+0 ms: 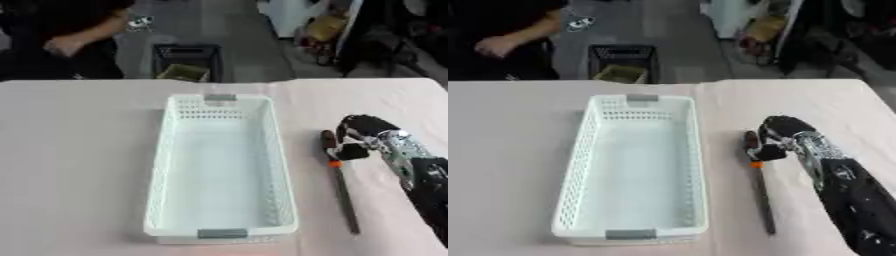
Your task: Pick up objects on the table and place them in the box.
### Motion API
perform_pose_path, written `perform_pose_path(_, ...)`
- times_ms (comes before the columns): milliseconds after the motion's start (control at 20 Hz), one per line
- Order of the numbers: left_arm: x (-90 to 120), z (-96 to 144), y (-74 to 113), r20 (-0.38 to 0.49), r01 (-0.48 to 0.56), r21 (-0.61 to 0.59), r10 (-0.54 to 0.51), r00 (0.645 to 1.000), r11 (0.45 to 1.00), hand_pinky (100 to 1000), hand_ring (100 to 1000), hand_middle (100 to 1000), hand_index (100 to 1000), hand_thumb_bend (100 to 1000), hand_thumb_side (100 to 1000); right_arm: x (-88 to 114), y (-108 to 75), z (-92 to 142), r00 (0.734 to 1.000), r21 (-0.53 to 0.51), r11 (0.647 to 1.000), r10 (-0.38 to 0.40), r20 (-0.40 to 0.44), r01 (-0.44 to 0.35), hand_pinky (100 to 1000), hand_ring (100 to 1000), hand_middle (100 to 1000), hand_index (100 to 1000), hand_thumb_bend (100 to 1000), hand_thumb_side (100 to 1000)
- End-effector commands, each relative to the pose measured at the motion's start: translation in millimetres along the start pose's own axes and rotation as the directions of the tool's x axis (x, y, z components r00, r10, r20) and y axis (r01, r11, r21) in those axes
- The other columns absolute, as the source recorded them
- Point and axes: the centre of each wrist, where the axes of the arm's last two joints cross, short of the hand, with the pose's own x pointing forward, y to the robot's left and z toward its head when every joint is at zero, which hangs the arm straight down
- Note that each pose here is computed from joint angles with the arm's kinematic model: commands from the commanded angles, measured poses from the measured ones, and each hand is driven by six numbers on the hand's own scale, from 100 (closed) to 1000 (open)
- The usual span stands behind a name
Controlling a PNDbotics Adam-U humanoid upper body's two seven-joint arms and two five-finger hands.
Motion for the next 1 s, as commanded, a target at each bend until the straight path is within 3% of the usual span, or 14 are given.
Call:
perform_pose_path(50, 6, -5, 2.1, 0.029, 0.004, -0.001, -0.004, 1.0, 1.0, 655, 683, 685, 813, 246, 1000, -5, -14.3, 1, 1.0, -0.024, 1.0, 0.014, -0.012, -0.014, 550, 686, 659, 619, 371, 753)
perform_pose_path(1000, 6, -4, 1.8, 0.027, 0.002, -0.002, -0.002, 1.0, 1.0, 657, 683, 686, 813, 245, 1000, 3, -2.1, -3, 1.0, 0.001, 1.0, 0.022, 0.011, -0.022, 550, 689, 663, 622, 377, 852)
